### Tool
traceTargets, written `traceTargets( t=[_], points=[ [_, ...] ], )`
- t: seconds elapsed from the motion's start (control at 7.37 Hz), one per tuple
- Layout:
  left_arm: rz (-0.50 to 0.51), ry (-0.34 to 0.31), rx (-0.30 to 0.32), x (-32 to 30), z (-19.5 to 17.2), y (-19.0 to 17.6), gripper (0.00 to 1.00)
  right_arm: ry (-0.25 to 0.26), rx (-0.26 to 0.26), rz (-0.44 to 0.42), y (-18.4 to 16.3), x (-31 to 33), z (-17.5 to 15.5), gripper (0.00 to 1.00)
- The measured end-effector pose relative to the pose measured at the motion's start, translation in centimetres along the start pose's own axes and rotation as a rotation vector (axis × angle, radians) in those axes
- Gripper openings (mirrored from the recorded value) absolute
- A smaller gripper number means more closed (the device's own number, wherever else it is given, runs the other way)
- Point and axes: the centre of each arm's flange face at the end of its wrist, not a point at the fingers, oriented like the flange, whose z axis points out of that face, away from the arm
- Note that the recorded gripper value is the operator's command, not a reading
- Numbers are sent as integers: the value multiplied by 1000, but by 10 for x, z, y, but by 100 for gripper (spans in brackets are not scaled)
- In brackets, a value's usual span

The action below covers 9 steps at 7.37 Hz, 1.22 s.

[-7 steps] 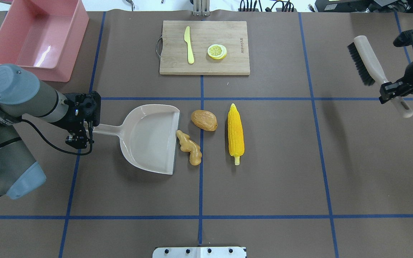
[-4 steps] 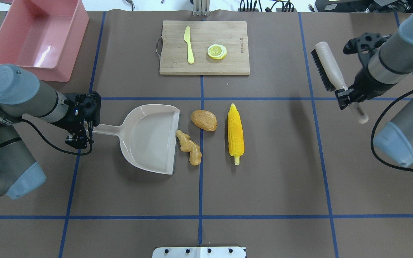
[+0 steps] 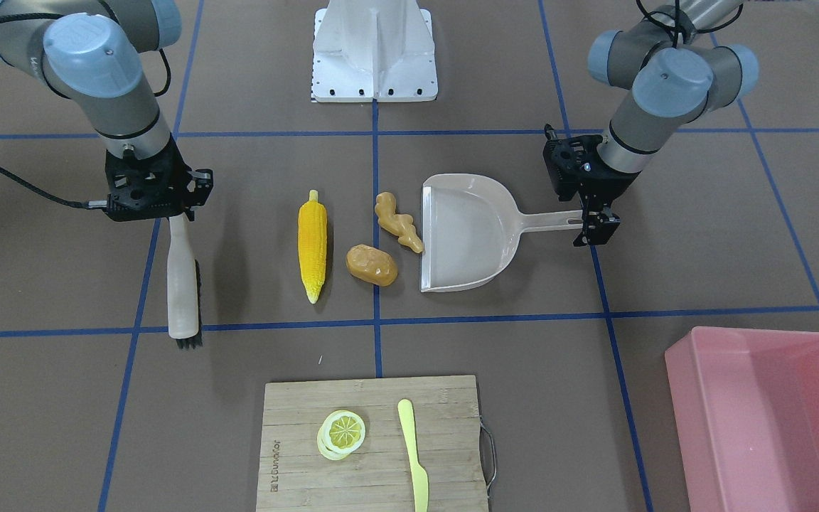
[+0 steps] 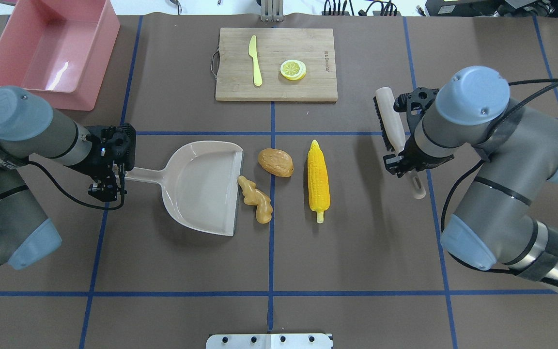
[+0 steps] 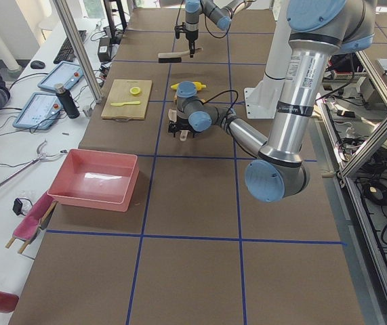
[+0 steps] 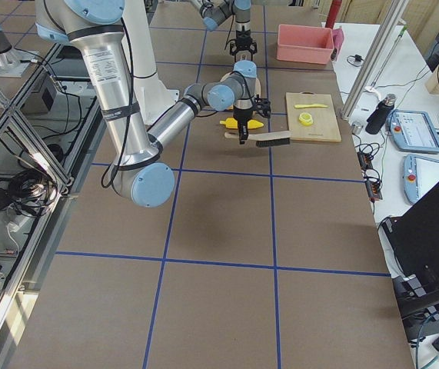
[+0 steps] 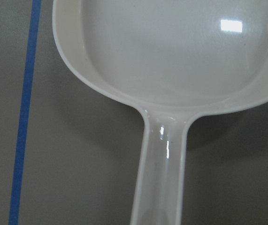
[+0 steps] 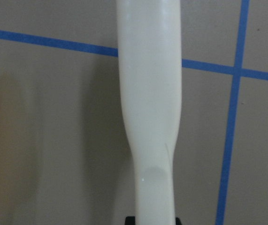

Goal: Sweep and dump trash into bin
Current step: 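Lift the white-handled brush with the right gripper and carry it toward the corn, then sweep the corn, potato and ginger into the dustpan with the right gripper's brush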

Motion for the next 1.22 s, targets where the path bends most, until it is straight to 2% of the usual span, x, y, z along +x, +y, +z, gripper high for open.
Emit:
traceTargets(
  t=[0.68,1.22],
  points=[
    [-4,11,-6,2,2,6,98,-71,-44,90,51,-71,32,0],
    [-8,12,-11,4,3,13,98,-102,-63,77,76,-110,40,0]
  ],
)
